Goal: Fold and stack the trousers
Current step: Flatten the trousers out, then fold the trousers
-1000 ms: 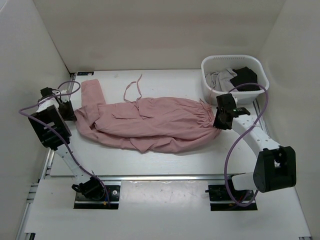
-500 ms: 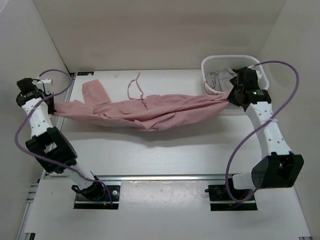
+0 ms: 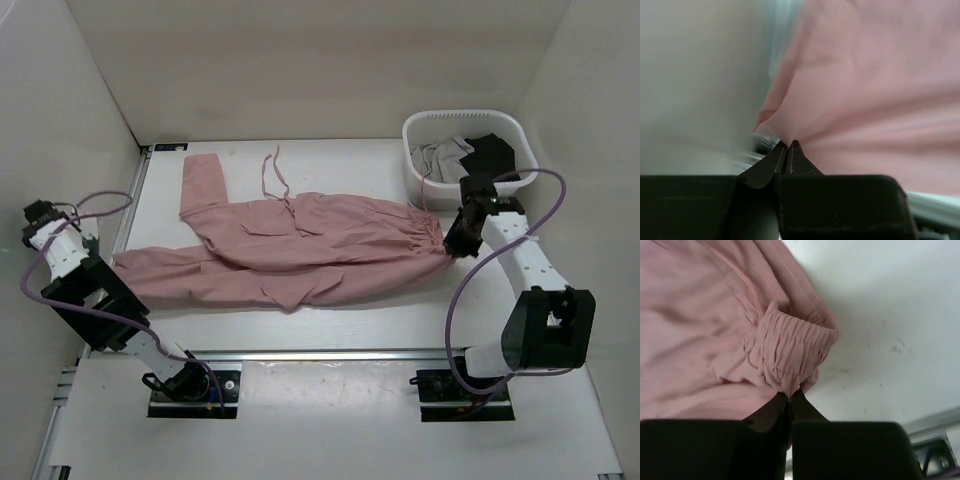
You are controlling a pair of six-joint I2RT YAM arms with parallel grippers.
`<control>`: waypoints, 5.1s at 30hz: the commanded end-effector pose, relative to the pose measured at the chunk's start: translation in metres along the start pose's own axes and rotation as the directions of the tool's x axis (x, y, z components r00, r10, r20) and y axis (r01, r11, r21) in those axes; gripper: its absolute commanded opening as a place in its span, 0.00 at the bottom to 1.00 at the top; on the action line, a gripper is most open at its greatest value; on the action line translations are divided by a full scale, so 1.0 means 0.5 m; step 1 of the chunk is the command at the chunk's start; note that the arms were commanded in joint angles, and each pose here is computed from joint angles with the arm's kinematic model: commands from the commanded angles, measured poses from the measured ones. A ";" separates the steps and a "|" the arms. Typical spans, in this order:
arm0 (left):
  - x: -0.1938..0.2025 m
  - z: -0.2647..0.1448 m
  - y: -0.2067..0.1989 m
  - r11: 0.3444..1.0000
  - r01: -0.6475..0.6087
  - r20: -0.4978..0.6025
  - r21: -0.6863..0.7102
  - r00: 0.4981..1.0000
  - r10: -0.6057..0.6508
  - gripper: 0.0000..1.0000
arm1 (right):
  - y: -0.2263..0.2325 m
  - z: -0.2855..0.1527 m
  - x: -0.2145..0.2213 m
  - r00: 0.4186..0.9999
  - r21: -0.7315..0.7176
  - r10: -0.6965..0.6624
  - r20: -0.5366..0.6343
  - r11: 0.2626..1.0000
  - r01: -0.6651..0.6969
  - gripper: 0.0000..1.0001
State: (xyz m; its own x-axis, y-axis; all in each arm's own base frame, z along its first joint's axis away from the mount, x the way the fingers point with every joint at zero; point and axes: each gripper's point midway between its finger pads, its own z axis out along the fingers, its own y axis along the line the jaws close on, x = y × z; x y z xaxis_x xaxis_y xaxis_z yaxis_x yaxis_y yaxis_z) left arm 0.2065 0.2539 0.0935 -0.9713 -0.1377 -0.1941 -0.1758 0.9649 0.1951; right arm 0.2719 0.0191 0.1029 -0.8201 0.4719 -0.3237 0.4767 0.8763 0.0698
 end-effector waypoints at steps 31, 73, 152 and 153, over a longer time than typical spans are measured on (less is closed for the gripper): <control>-0.409 -0.091 -0.343 0.883 -0.453 0.463 0.123 0.813 0.353 0.92 | 0.085 0.022 -0.089 0.986 -0.124 -0.081 0.145 0.987 0.100 0.85; -0.558 -0.141 -0.416 0.915 -0.384 0.553 0.124 0.792 0.258 1.00 | 0.099 0.069 -0.099 0.975 -0.033 -0.107 0.197 0.993 0.116 0.78; 0.155 -0.089 -0.103 0.981 -0.028 -0.085 0.191 0.995 0.045 0.14 | -0.014 0.033 -0.041 0.943 -0.266 0.166 0.289 0.960 -0.087 0.00; 0.153 -0.097 -0.102 0.982 -0.029 -0.078 0.184 0.996 0.045 0.14 | -0.013 0.025 -0.057 0.935 -0.265 0.162 0.317 0.961 -0.076 0.00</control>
State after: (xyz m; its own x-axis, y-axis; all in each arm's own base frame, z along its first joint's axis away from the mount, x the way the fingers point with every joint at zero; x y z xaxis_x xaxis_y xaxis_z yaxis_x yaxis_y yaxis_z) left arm 0.1226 0.1717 0.0972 -0.9902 -0.1373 -0.0258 -0.1361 0.9897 -0.0446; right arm 0.2561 0.0010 0.0621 -0.6745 0.5623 -0.4784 0.4979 0.8249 0.2676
